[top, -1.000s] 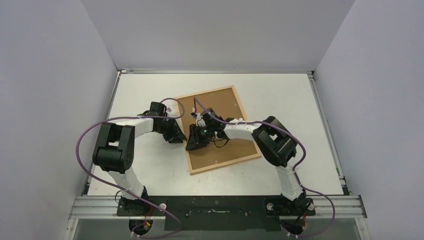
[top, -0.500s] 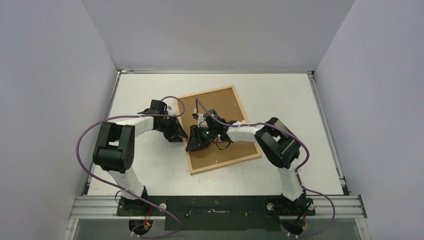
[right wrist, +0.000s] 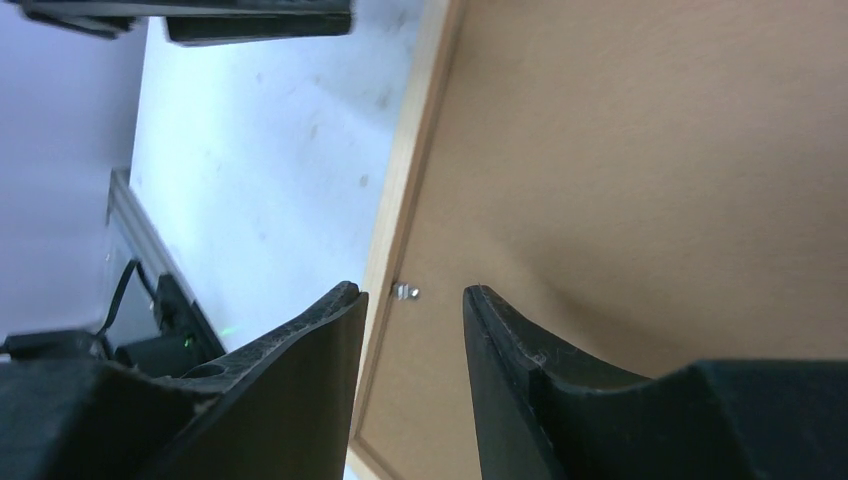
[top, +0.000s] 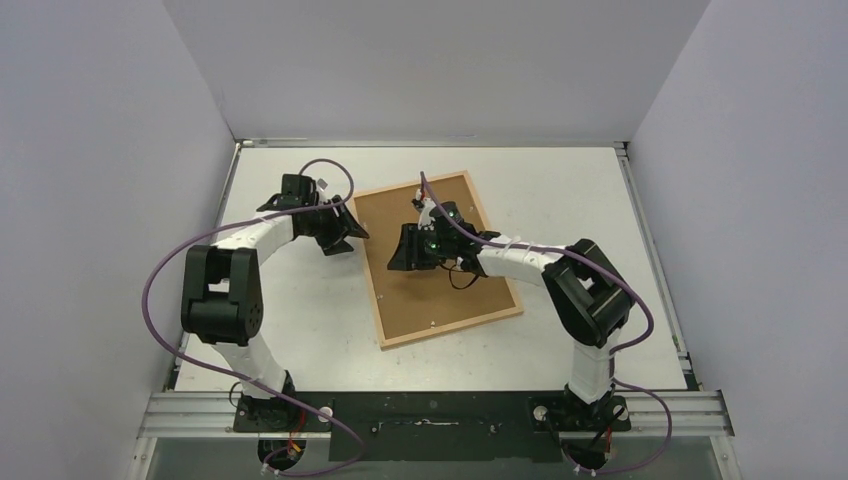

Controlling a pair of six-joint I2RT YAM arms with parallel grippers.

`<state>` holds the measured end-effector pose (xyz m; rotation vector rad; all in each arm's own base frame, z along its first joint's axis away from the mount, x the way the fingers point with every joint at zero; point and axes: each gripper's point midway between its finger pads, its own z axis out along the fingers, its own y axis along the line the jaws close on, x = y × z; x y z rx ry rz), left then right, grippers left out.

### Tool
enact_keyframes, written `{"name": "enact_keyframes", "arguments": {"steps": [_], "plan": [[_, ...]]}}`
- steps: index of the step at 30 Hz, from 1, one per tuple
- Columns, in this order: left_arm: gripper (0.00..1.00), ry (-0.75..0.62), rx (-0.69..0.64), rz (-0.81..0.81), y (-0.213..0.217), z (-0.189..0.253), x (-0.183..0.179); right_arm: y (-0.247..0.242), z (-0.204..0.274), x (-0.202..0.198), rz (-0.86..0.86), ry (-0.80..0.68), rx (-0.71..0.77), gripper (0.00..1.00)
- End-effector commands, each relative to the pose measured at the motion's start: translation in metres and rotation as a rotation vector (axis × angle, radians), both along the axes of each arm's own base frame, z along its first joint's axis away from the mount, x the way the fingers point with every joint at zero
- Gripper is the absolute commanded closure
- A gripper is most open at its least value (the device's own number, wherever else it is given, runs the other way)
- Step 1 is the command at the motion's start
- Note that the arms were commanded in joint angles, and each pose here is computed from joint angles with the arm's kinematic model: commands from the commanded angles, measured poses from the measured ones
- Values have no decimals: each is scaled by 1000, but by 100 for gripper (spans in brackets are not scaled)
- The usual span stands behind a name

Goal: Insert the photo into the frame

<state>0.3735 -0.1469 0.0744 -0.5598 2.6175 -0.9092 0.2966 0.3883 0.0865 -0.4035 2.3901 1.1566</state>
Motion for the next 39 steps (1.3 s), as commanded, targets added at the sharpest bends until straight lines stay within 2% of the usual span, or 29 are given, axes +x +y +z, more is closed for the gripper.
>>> {"name": "enact_keyframes", "arguments": {"steps": [1, 10, 15, 19, 22, 25, 31, 39], "plan": [[47, -79, 9, 43, 11, 20, 31, 1, 36, 39, -140, -122, 25, 58], [47, -87, 104, 33, 23, 4, 53, 7, 34, 84, -305, -85, 45, 52], [48, -152, 181, 42, 35, 4, 85, 23, 31, 111, -335, -72, 75, 53], [47, -215, 189, 34, 39, 9, 111, 35, 37, 137, -375, -104, 103, 53], [47, -165, 242, 50, 49, -3, 118, 45, 34, 153, -396, -109, 123, 52], [51, -134, 237, 50, 51, -15, 121, 60, 24, 161, -389, -97, 143, 52], [64, -138, 154, 7, 44, -22, 133, 80, 12, 165, -375, -65, 164, 71], [75, -124, 114, -26, 37, -32, 135, 86, -11, 169, -368, -54, 129, 74]]}}
